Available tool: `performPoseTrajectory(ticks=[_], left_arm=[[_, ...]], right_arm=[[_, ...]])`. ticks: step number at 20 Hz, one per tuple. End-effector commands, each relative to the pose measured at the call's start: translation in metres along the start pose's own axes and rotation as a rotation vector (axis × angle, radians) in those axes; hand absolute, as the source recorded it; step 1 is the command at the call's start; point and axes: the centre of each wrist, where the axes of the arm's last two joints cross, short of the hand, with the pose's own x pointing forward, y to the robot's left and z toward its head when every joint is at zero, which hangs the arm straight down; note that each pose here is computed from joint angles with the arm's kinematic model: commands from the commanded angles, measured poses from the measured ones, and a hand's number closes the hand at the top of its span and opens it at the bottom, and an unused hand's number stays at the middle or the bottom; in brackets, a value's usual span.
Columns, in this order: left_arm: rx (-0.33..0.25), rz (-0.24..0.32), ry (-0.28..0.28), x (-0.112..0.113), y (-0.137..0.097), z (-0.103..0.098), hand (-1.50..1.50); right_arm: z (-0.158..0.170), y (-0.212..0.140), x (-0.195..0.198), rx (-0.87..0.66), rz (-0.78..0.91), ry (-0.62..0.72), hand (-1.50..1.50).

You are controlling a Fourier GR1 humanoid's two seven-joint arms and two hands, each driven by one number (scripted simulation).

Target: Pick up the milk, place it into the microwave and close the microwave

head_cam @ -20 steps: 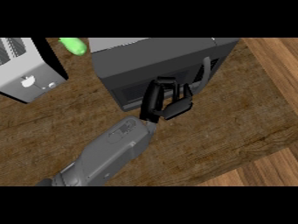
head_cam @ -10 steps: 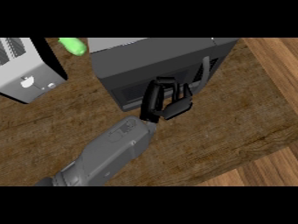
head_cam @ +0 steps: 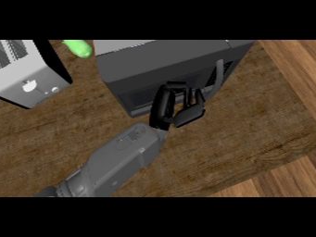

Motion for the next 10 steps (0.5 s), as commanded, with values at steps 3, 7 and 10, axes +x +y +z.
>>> performPoseTrajectory(ticks=[3,7,10], left_arm=[[0.043,-0.015,-0.023,0.01,0.007,-0.027,1.5],[0.049,-0.008,-0.033,0.009,0.006,-0.026,1.5],[0.049,0.0,-0.03,0.01,0.005,-0.027,1.5]], right_arm=[[-0.002,-0.014,0.008,0.007,0.046,0.009,-1.5],[-0.001,-0.02,0.008,-0.004,0.03,0.004,-1.5],[0.0,-0.023,0.006,-0.017,0.014,0.003,-1.5]])
